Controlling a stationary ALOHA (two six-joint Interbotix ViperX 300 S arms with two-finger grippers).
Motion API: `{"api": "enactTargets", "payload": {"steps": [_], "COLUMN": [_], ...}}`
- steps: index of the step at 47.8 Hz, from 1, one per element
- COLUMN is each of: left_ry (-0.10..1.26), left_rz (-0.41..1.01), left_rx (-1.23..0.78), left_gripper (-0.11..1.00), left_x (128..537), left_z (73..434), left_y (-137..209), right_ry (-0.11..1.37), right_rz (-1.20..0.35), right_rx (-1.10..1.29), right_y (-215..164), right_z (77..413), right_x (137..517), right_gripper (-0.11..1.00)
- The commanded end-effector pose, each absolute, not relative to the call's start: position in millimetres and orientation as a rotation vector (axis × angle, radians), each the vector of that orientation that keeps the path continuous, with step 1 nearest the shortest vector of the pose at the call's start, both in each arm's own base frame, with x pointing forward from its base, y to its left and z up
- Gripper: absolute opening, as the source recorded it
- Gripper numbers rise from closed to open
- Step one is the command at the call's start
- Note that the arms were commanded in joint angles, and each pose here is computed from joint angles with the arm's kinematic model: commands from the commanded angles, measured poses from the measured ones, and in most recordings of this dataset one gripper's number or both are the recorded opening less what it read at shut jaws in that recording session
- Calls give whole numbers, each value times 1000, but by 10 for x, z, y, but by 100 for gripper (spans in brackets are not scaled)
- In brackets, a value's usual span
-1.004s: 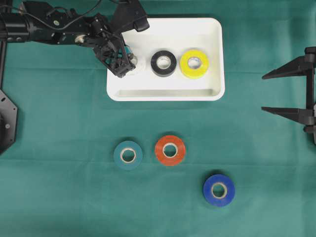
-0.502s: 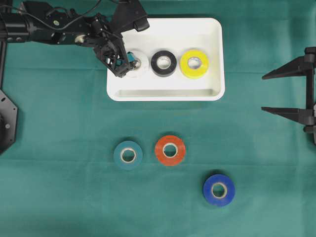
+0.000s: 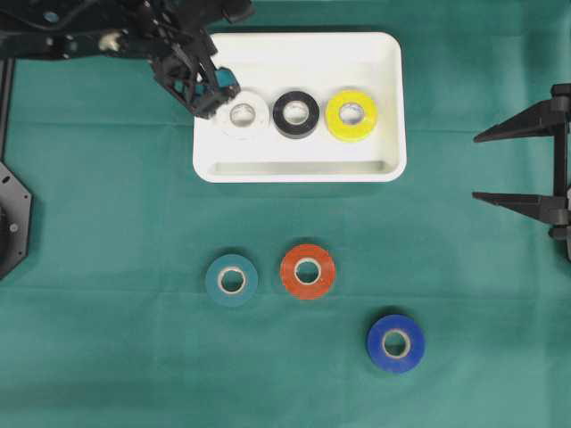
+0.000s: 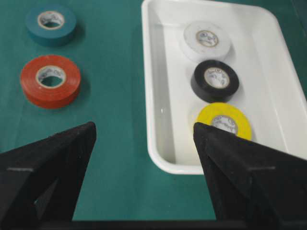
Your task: Pick up the tape from a random location and place it into the white case.
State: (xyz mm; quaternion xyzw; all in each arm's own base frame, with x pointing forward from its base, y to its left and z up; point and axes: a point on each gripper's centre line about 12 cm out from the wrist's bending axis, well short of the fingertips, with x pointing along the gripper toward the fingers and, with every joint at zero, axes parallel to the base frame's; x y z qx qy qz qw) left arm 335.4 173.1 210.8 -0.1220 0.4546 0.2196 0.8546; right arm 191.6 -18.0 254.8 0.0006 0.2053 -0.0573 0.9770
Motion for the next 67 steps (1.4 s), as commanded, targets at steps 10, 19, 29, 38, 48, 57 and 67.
{"api": "enactTargets", "payload": {"steps": [10,19,29,38,48,57,67], "left_ry": [863,871,848,787,746,748,718], "left_rz": [447,420,333,229,148,144,136], "left_rx": [-192,-180,-136,-89,-52,-51,-47], "left_gripper": [98,98,98,98,98,98,97], "left_x": [3276,3271,3347,3421,3467,3434,3307], "left_z": [2598,2567,2548,2587,2616,2608,2684], "left_y": [1684,1569,1228,831,532,511,461], "right_ry": [383,383,381,380,377,377,381], "right_rz": [-117,-118,-118,-119,-118,-119,-121], "right_rx": [1,0,3,6,6,7,12], "right_y": [-185,-186,-186,-186,-186,-186,-188], "right_z": [2684,2689,2691,2701,2709,2709,2716], "right_x": [1959,1959,1960,1962,1964,1964,1957], "right_gripper": [82,82,82,82,82,82,82]}}
